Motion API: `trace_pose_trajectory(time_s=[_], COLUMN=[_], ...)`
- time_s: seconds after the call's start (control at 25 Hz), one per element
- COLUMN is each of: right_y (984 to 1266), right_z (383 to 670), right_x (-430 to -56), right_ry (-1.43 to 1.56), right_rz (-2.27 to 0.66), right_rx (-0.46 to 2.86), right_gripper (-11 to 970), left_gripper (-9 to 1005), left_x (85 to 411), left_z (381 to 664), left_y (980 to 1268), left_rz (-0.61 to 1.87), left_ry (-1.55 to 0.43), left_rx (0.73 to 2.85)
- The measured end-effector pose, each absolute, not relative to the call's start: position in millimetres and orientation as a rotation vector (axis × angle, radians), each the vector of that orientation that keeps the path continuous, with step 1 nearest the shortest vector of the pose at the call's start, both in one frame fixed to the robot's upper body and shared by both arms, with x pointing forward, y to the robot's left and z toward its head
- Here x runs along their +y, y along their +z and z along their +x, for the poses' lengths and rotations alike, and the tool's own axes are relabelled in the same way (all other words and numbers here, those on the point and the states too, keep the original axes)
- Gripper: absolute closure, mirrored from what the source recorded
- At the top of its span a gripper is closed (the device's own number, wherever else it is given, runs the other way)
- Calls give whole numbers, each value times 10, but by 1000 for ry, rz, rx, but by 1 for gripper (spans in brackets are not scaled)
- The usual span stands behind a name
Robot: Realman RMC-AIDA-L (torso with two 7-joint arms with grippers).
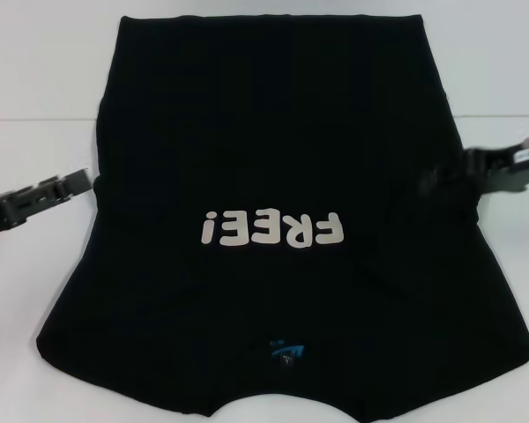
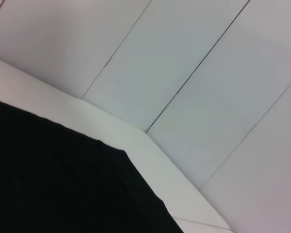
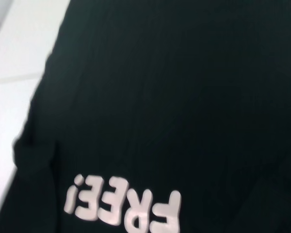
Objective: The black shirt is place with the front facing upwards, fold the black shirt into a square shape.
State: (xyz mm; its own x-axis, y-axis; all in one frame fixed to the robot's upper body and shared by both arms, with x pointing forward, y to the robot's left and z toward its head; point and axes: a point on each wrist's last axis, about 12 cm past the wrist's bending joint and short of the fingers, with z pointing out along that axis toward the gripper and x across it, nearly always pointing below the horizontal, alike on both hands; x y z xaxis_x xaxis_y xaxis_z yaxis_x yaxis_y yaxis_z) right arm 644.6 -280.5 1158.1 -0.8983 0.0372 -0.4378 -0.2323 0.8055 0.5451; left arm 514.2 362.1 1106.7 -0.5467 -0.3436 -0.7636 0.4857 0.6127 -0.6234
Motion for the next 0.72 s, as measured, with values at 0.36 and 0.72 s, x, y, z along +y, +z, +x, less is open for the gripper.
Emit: trace_pose_trajectory(time_s=[0.36,0.72], right_y=[11750,11795], right_z=[6417,6461], right_x=[-3051,-2968], right_ry=[946,939], right_rz=[-42,-83], right_rx=[2462,2458], right_gripper=[344,345], left_gripper=[48,48], left_x=[3976,4003], left_z=[4734,4669], left_y=[10955,10756], left_rz=[-262,-392], left_ry=[-1295,-1201], left_rx=[2201,2326])
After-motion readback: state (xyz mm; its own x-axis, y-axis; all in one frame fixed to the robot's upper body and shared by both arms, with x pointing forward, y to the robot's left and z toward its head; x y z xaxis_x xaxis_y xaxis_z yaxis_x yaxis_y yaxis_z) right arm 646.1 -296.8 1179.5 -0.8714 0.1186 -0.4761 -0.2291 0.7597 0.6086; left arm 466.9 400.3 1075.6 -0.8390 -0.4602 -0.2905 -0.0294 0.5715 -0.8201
